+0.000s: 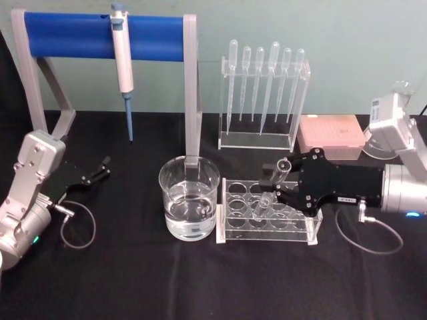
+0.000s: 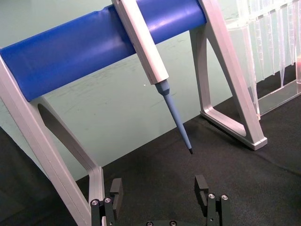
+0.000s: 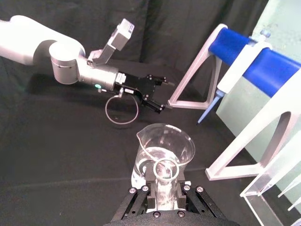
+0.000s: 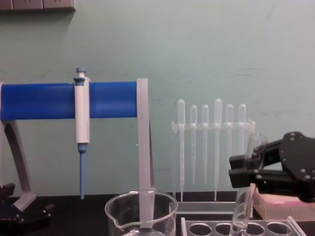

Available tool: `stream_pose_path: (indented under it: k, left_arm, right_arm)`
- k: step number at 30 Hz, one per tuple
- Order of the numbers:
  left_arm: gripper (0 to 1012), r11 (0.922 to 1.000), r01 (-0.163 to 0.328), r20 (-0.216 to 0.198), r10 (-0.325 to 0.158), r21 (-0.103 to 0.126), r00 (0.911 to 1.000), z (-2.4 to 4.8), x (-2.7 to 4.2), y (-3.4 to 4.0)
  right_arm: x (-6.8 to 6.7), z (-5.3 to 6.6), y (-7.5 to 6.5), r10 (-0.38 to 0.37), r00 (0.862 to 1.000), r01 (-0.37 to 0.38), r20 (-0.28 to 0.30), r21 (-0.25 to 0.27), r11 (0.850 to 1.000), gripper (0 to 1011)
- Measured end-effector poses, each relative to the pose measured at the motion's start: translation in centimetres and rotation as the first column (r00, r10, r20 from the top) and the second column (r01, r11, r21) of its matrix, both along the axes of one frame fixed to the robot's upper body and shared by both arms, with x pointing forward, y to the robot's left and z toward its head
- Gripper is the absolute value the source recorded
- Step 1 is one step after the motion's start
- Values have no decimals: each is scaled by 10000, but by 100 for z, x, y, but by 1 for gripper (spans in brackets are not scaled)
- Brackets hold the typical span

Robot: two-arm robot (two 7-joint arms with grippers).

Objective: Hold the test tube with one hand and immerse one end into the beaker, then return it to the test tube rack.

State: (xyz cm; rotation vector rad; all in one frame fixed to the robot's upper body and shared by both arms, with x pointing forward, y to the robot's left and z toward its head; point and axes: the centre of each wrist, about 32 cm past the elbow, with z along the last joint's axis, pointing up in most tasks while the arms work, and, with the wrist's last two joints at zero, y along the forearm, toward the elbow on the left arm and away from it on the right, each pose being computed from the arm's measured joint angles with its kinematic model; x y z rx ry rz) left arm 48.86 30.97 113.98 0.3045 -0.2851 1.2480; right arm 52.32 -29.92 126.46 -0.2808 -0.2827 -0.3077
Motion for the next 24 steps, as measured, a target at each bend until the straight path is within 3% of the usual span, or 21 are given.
stream_pose_path:
  k: [11, 24]
  left_arm:
    - [1000, 10000, 1, 0, -1, 0, 10000, 0, 0, 0]
    - [1000, 10000, 1, 0, -1, 0, 10000, 0, 0, 0]
  right_arm:
    - [15, -156, -5, -137, 9998, 136, -132, -74, 9999, 237]
    - [21, -187, -1, -290, 9996, 290, 16, -423, 9987, 237]
